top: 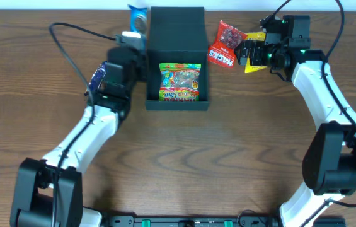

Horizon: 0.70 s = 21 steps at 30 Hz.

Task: Pack container
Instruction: 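Lower the Oreo pack into the box with the left gripper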

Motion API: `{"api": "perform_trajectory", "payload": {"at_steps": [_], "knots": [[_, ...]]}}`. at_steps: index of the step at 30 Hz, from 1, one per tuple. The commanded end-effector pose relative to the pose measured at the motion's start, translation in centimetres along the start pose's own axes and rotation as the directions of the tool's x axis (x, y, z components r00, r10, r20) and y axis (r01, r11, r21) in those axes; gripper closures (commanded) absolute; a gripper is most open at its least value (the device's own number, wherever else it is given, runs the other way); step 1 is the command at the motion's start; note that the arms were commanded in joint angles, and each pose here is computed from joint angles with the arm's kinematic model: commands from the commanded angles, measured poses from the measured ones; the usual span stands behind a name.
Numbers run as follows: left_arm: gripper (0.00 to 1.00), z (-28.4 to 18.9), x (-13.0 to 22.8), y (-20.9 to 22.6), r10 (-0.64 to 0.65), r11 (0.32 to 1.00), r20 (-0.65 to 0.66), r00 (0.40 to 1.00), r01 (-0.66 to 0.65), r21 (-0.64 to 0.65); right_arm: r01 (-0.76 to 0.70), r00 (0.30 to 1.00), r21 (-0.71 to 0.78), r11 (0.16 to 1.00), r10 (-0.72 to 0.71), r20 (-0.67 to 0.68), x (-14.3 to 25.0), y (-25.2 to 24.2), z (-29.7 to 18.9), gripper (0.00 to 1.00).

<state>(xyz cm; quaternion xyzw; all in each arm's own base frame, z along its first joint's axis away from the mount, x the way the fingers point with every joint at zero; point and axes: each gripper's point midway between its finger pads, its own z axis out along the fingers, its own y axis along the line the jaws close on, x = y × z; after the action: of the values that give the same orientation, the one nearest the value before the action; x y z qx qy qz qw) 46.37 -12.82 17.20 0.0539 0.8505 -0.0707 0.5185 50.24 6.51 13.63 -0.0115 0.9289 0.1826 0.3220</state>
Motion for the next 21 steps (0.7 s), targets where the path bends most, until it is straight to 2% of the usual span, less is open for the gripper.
{"api": "perform_trajectory", "payload": {"at_steps": [1, 5, 11, 17, 21], "knots": [[0.94, -0.1, 1.0, -2.6, -0.07, 0.997, -0.035, 0.997, 0.071, 0.033, -0.002, 0.999, -0.011, 1.0, 0.002, 0.048, -1.7, 0.4, -1.5, 0.01], [0.94, 0.7, 2.8, -3.9, -0.074, 0.997, -0.072, 0.995, 0.077, 0.028, -0.001, 0.999, -0.011, 1.0, 0.002, 0.049, -1.7, 0.5, -1.5, 0.01], [0.94, 1.6, 5.2, -3.9, -0.191, 0.981, -0.141, 0.971, 0.193, 0.001, -0.001, 0.999, -0.011, 1.0, 0.002, 0.048, -1.7, 0.5, -1.5, 0.01], [0.94, 1.4, 5.7, -5.4, -0.19, 0.974, -0.188, 0.964, 0.208, 0.084, -0.002, 0.999, -0.011, 1.0, 0.002, 0.048, -1.7, 0.4, -1.5, 0.01], [0.94, 1.0, 7.6, -5.1, -0.179, 0.978, -0.258, 0.949, 0.201, 0.062, -0.002, 0.999, -0.011, 1.0, 0.002, 0.048, -1.7, 0.4, -1.5, 0.01]]}}
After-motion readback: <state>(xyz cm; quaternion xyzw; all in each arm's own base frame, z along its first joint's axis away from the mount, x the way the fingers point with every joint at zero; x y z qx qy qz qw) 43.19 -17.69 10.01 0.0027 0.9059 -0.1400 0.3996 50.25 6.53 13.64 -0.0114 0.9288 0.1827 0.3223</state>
